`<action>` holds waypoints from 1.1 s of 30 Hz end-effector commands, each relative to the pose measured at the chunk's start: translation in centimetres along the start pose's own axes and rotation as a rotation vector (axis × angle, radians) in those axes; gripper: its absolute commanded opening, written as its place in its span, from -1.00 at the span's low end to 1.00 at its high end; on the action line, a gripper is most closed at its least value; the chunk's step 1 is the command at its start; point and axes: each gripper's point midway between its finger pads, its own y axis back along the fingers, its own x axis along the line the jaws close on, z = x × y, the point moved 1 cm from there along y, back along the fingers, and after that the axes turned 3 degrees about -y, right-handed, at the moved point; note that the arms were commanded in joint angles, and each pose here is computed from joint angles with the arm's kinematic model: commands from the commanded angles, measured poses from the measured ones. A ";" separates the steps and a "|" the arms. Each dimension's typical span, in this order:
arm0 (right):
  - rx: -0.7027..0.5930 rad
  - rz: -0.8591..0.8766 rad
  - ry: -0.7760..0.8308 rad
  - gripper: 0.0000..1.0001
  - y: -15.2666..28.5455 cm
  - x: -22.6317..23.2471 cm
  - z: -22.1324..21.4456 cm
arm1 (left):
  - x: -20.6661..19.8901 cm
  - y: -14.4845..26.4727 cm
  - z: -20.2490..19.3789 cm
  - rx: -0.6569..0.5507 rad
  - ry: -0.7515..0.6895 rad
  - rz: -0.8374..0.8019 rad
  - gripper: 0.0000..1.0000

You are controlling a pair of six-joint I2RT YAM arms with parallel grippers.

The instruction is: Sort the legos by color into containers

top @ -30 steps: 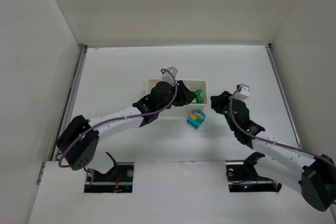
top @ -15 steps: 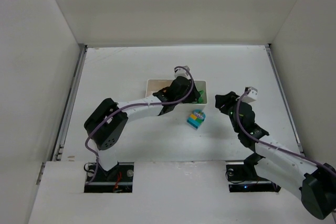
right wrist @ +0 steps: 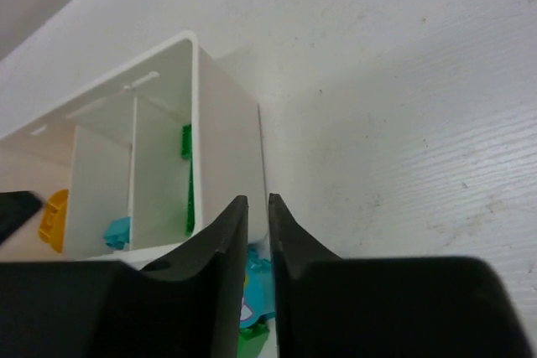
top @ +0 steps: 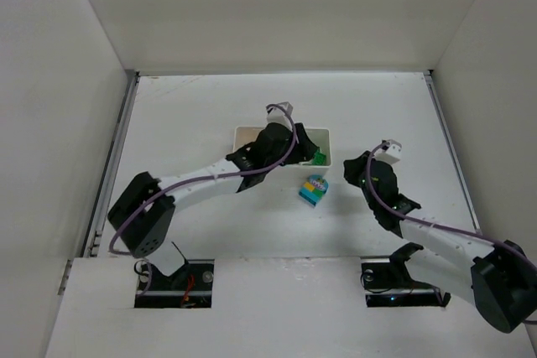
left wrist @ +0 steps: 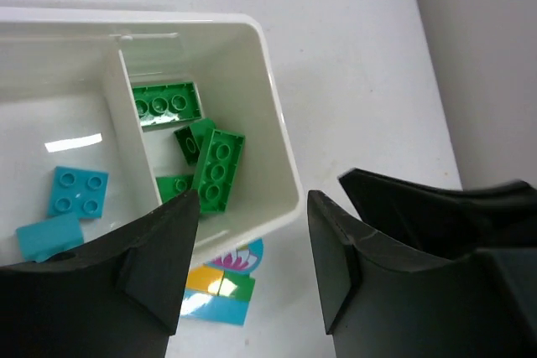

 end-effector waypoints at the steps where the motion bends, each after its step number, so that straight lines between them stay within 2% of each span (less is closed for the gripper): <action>1: -0.026 0.022 -0.056 -0.64 -0.6 1.6 1.2 | -2.2 4.6 3.0 -0.125 0.004 -0.101 0.00; 5: 0.035 -0.009 -0.108 -0.65 -0.5 0.9 -1.3 | -1.6 8.8 0.6 -0.138 0.017 -0.149 -0.07; 10: 0.085 -0.017 -0.110 -0.31 -1.2 1.3 -2.9 | 1.1 12.2 -3.7 -0.129 0.039 -0.124 -0.01; 13: 0.114 -0.023 -0.103 -0.12 -1.5 1.6 -4.0 | 2.9 13.4 -5.7 -0.120 0.062 -0.110 0.03; 18: 0.164 0.012 -0.094 -0.05 -2.1 2.8 -6.0 | 5.3 14.1 -7.5 -0.112 0.110 -0.086 0.06; 21: 0.186 0.038 -0.088 0.09 -2.3 3.6 -7.1 | 6.0 14.0 -7.9 -0.113 0.115 -0.080 0.07; 23: 0.204 0.052 -0.088 0.10 -2.2 4.2 -7.8 | 5.9 13.9 -8.0 -0.111 0.114 -0.087 0.07; 25: 0.222 0.071 -0.095 0.04 -1.7 5.1 -8.6 | 6.2 13.9 -8.2 -0.108 0.107 -0.081 0.07; 33: 0.326 0.138 -0.162 -0.01 3.4 8.6 -13.3 | 9.7 13.9 -9.0 -0.108 0.124 0.004 0.08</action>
